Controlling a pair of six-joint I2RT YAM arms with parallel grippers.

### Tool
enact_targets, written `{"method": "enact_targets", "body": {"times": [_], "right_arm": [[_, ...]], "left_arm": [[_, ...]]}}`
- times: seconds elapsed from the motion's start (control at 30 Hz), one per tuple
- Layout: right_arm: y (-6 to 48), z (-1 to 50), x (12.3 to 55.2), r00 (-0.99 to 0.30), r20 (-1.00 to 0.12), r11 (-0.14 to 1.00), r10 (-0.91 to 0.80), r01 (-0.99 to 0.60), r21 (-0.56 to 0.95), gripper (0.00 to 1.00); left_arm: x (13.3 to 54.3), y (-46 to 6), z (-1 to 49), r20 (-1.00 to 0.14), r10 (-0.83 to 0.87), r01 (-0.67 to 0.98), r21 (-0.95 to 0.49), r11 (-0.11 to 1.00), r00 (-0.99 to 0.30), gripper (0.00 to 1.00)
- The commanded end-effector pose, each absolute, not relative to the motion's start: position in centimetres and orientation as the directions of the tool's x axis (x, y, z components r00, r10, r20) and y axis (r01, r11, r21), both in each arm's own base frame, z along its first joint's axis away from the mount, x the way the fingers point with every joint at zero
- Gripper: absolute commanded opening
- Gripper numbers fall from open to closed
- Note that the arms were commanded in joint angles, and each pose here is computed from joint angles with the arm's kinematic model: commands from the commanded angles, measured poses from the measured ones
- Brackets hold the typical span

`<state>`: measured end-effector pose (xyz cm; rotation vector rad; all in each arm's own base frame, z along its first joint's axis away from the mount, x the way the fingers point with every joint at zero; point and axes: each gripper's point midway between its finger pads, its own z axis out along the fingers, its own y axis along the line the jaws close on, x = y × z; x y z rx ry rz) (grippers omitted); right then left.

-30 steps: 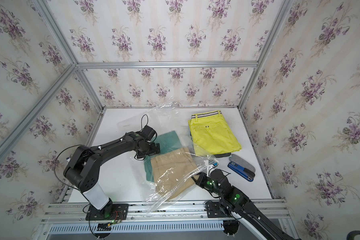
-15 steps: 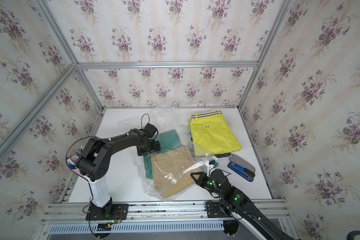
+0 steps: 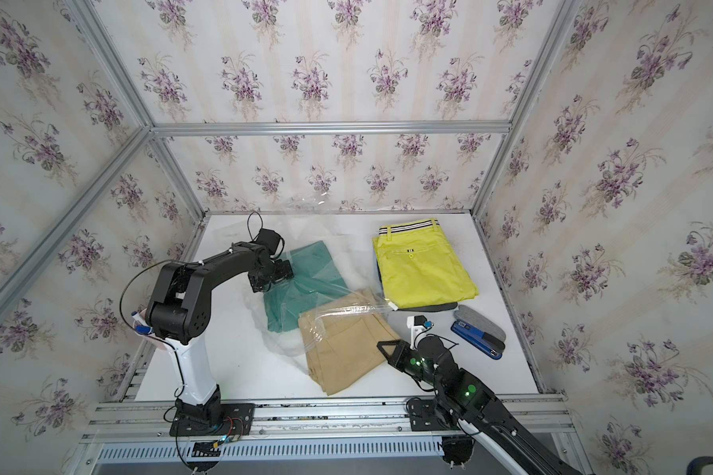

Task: Take the trousers out of the vacuum bag
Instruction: Adjust the vacuum bag at the center of the board.

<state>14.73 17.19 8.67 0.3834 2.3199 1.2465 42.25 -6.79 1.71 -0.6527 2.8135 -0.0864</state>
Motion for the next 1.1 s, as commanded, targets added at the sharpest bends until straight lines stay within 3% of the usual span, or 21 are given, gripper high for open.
{"method": "enact_targets", "body": {"times": [0.0, 0.3, 0.5, 0.8, 1.07], "right_arm": [[16.1, 5.8, 13.8, -0.867, -0.252, 0.621, 0.430, 0.081, 0.779, 0.00], [16.0, 5.7, 13.8, -0.865, -0.254, 0.622, 0.432, 0.082, 0.779, 0.00], [16.2, 5.5, 13.9, -0.866, -0.250, 0.615, 0.433, 0.081, 0.785, 0.00], [16.7, 6.3, 14.1, -0.865, -0.248, 0.593, 0.436, 0.069, 0.802, 0.00], [17.1, 6.9, 14.3, -0.867, -0.229, 0.573, 0.444, 0.078, 0.816, 0.00]], "left_arm": [[42.4, -3.9, 1.3, -0.224, -0.460, -0.469, -0.017, 0.883, -0.859, 0.95], [45.2, -6.1, 6.7, -0.277, -0.426, -0.386, -0.189, 0.903, -0.861, 1.00], [43.4, -9.9, 12.8, -0.353, -0.338, -0.209, -0.354, 0.911, -0.873, 1.00], [33.6, -17.5, 17.6, -0.492, -0.015, 0.166, -0.321, 0.932, -0.870, 1.00], [21.6, -23.5, 20.8, -0.638, 0.274, 0.537, -0.260, 0.803, -0.719, 1.00]]}}
